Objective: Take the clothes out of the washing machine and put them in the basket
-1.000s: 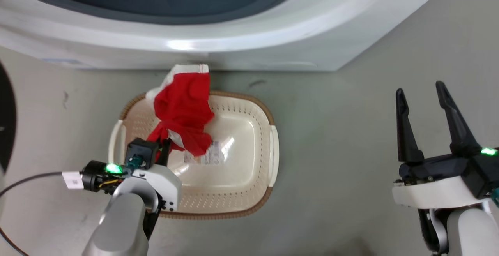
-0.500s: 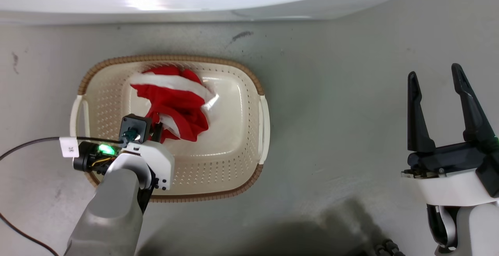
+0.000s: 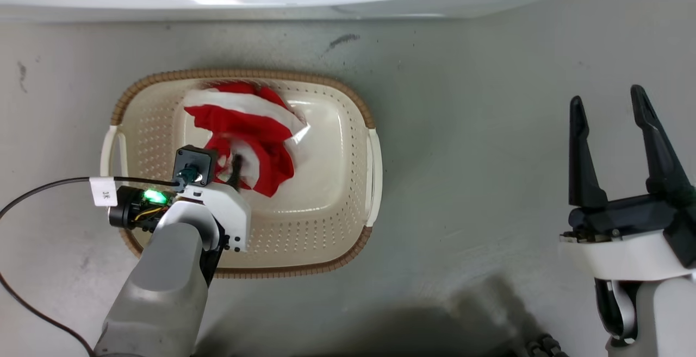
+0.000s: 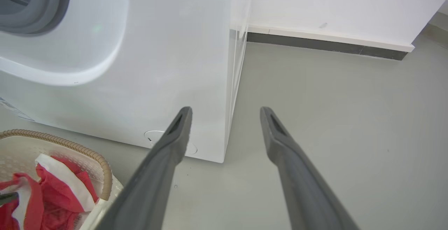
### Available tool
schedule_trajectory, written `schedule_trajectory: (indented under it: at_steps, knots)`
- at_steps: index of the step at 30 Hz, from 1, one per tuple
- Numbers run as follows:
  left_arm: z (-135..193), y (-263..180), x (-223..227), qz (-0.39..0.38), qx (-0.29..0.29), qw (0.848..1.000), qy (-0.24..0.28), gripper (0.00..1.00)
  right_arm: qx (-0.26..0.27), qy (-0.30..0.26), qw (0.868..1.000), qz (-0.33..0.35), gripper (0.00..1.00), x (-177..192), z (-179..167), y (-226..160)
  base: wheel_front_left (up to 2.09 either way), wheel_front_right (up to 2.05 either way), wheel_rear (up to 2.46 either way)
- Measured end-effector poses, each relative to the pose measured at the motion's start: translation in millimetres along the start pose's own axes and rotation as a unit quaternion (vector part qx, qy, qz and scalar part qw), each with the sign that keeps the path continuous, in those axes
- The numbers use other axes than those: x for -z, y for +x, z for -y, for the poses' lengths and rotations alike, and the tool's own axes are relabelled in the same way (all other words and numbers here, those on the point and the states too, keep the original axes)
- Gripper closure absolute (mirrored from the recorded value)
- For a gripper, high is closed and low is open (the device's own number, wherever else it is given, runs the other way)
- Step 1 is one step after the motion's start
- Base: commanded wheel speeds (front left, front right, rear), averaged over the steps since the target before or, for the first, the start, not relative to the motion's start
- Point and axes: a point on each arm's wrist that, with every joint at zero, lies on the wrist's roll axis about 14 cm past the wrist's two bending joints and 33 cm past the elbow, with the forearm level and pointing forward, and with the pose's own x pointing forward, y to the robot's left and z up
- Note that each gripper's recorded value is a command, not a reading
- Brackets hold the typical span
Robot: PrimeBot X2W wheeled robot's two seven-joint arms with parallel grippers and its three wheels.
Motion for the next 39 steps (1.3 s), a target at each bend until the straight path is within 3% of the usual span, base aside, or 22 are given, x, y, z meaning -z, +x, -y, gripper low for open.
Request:
schedule_trajectory:
  at_steps: [8,14,29,39]
  knots:
    - [5.1,-31.1,-37.3,0.067,0.004,0.998,0.012,0.0,0.0,0.015,0.999,0.034,0.0,-32.3,-1.9,-4.1,0.0,0.0,0.0]
    - [5.7,-70.6,-68.7,0.132,-0.002,0.991,-0.008,0.0,0.012,0.021,0.998,0.063,0.0,-63.3,4.8,-19.2,0.0,0.0,0.0]
    - [8.7,-177.4,-150.3,0.315,-0.016,0.949,0.003,0.0,0.012,0.026,0.991,0.133,0.0,-126.3,1.3,-65.0,0.0,0.0,0.0]
    - [26.5,-166.7,-198.0,0.346,0.033,0.935,0.068,0.0,0.036,0.035,0.991,0.126,0.0,-121.2,16.7,-76.0,0.0,0.0,0.0]
